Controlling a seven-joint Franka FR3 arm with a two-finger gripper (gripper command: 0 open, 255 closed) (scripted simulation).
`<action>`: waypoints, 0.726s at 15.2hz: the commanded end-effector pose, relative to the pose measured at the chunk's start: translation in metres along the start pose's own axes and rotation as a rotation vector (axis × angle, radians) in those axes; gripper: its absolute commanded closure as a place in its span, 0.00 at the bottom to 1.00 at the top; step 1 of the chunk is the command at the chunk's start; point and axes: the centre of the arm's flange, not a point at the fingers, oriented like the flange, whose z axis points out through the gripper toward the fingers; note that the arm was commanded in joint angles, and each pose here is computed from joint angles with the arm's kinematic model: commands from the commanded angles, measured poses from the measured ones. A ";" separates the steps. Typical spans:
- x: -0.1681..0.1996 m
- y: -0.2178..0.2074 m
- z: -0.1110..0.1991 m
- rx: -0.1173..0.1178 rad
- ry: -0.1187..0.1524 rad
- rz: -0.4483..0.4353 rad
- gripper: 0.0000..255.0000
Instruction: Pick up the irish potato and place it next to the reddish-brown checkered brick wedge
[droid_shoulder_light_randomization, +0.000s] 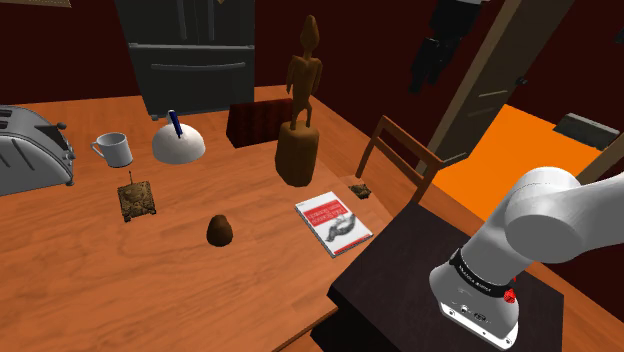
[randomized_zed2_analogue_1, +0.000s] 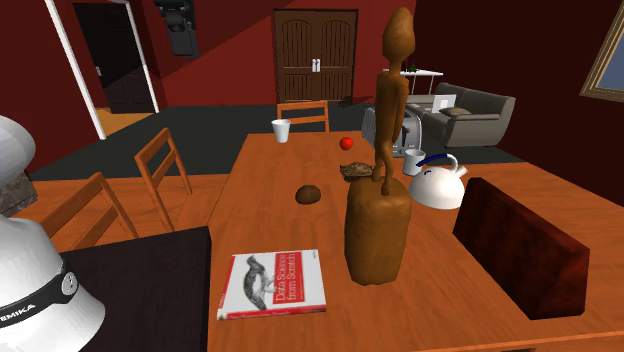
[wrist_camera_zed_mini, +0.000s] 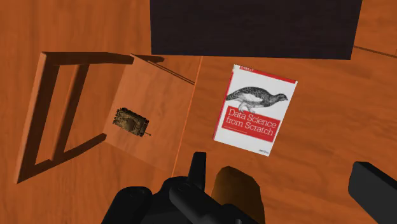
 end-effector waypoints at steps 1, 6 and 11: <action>0.000 0.000 0.000 0.000 0.000 0.000 0.00; -0.001 -0.037 0.052 0.018 0.057 0.036 0.00; 0.002 -0.075 0.104 0.036 0.114 0.072 0.00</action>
